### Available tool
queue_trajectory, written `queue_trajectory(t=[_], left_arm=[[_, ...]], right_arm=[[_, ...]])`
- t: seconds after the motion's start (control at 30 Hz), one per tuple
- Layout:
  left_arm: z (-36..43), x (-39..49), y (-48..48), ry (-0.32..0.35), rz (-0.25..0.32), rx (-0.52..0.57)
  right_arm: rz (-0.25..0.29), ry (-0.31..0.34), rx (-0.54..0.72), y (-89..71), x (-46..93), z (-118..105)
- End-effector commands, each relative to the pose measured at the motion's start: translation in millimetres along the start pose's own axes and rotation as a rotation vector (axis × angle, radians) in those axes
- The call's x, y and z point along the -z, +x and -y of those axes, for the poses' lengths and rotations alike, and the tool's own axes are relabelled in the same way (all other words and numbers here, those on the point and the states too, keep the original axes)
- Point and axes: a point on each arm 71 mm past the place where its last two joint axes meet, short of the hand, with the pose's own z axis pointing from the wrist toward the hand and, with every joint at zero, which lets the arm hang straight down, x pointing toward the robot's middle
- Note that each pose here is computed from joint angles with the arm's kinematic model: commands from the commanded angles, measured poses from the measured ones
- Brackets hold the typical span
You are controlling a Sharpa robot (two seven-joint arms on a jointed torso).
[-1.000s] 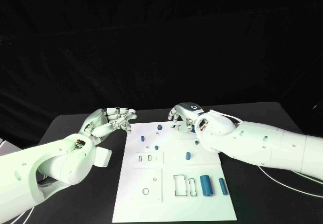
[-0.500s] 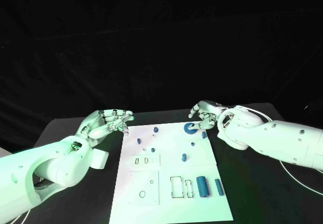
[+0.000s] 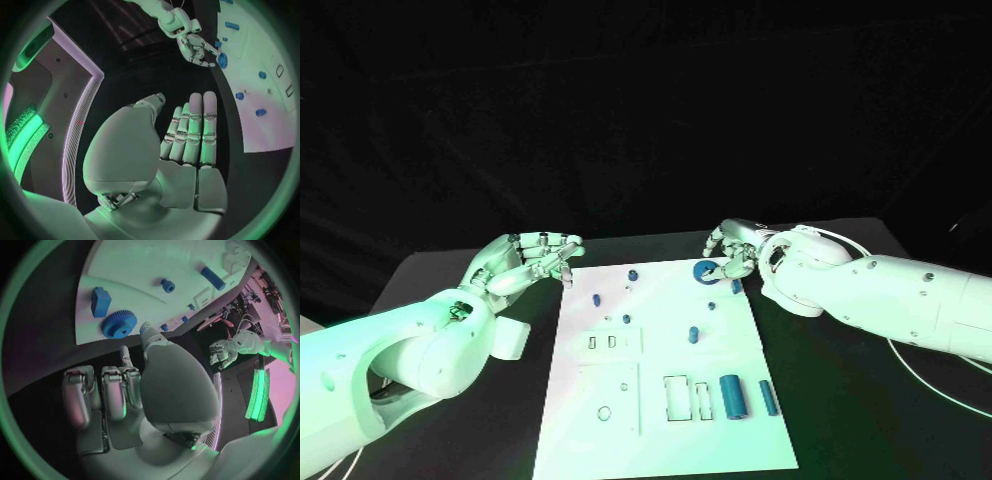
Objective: Assemble the parts on the task board
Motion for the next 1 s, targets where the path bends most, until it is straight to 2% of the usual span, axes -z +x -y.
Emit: queue_trajectory(t=[0.03,0.73,1.0], left_arm=[[1.3,-1.0,2.2,0.012,-0.019,0.004],[-0.2,-2.1,1.7,0.004,-0.017,0.002],[-0.3,-2.1,1.2,0.003,-0.016,0.002]], right_arm=[[-0.009,0.041,0.045,3.0,-2.5,4],[-0.046,0.047,0.055,14.9,-8.3,6],[-0.042,0.038,0.063,15.2,-8.0,5]])
